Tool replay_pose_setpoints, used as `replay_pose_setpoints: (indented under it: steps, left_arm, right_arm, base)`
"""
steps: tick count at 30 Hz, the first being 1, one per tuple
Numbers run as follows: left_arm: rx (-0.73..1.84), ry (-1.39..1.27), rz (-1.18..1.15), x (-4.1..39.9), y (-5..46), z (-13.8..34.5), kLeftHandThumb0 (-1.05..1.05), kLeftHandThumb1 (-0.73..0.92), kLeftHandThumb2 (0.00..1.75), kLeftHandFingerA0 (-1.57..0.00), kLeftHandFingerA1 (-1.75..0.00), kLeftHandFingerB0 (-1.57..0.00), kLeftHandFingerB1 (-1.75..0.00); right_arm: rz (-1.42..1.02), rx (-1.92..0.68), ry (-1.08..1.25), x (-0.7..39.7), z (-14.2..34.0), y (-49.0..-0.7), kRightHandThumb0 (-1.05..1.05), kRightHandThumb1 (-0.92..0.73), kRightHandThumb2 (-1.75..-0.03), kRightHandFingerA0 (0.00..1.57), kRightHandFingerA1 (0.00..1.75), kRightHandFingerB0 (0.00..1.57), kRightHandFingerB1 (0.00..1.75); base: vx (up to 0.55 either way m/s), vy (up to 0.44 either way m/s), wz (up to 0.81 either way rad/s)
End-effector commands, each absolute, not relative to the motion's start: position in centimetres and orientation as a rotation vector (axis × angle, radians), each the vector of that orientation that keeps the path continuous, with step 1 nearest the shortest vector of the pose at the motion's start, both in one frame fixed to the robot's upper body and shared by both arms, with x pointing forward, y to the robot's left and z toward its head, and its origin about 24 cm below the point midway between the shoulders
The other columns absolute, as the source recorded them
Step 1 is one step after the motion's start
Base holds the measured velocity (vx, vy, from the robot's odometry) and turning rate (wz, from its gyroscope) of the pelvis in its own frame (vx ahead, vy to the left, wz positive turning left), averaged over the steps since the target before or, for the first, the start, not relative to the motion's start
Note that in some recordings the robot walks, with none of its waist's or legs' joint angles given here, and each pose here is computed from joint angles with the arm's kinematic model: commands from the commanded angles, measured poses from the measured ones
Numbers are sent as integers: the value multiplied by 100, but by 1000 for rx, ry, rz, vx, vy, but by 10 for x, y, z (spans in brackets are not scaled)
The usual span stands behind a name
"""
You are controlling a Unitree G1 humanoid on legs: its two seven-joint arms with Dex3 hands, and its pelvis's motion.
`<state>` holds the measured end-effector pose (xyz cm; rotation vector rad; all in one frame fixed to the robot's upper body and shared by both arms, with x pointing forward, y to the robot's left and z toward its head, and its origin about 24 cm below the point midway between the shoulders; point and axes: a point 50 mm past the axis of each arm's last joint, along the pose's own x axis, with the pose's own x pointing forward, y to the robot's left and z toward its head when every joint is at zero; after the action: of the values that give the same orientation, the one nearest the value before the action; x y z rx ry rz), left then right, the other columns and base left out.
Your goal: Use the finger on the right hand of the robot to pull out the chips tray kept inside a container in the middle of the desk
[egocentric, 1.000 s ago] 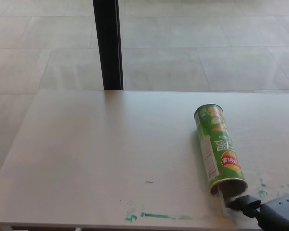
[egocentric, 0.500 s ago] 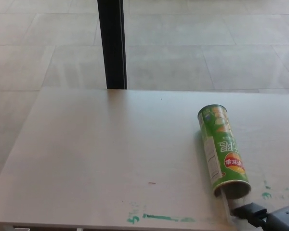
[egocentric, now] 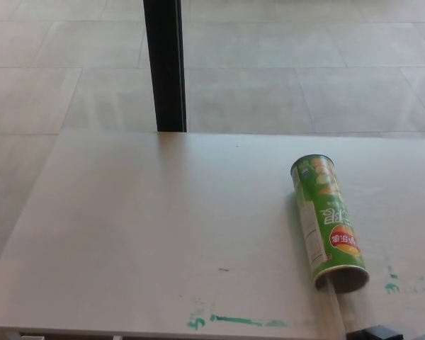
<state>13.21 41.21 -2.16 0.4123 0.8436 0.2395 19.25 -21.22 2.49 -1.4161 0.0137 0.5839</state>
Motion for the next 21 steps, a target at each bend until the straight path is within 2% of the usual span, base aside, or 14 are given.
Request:
replay_pose_setpoints:
  steps: [1, 7, 8, 12, 15, 16, 21]
  left_arm:
    - [428, 846, 256, 132, 419, -16, -27, 62, 61, -62, -73, -55, -61]
    - [433, 854, 259, 132, 420, -17, -26, 63, 60, -61, -72, -54, -60]
    - [424, 854, 267, 132, 420, -17, -25, 63, 59, -62, -72, -56, -61]
    - [419, 855, 265, 132, 419, -16, -26, 62, 60, -62, -72, -56, -62]
    - [433, 854, 256, 131, 419, -16, -26, 63, 61, -60, -71, -56, -61]
    - [430, 854, 260, 131, 419, -16, -25, 63, 60, -60, -71, -55, -60]
    - [412, 849, 259, 130, 419, -16, -25, 62, 61, -60, -73, -54, -62]
  right_arm:
    - [688, -1398, 127, 173, 11, -222, -34, -60, -58, 81, 127, 37, 38]
    - [701, -1383, 143, 164, 16, -223, -32, -61, -58, 81, 128, 37, 36]
    - [701, -1389, 140, 162, 17, -223, -41, -51, -78, 85, 115, 32, 47]
    - [707, -1382, 163, 160, 18, -225, -41, -53, -79, 83, 112, 30, 47]
    - [709, -1369, 166, 156, 18, -229, -40, -52, -78, 84, 110, 31, 46]
    - [707, -1377, 166, 155, 17, -229, -34, -61, -58, 79, 118, 37, 35]
    - [710, -1371, 189, 149, 16, -229, -33, -59, -58, 80, 115, 36, 35]
  base:
    - [0, 0, 0]
    - [0, 0, 0]
    - [0, 0, 0]
    - [0, 0, 0]
    - [0, 0, 0]
    - [0, 0, 0]
    - [0, 0, 0]
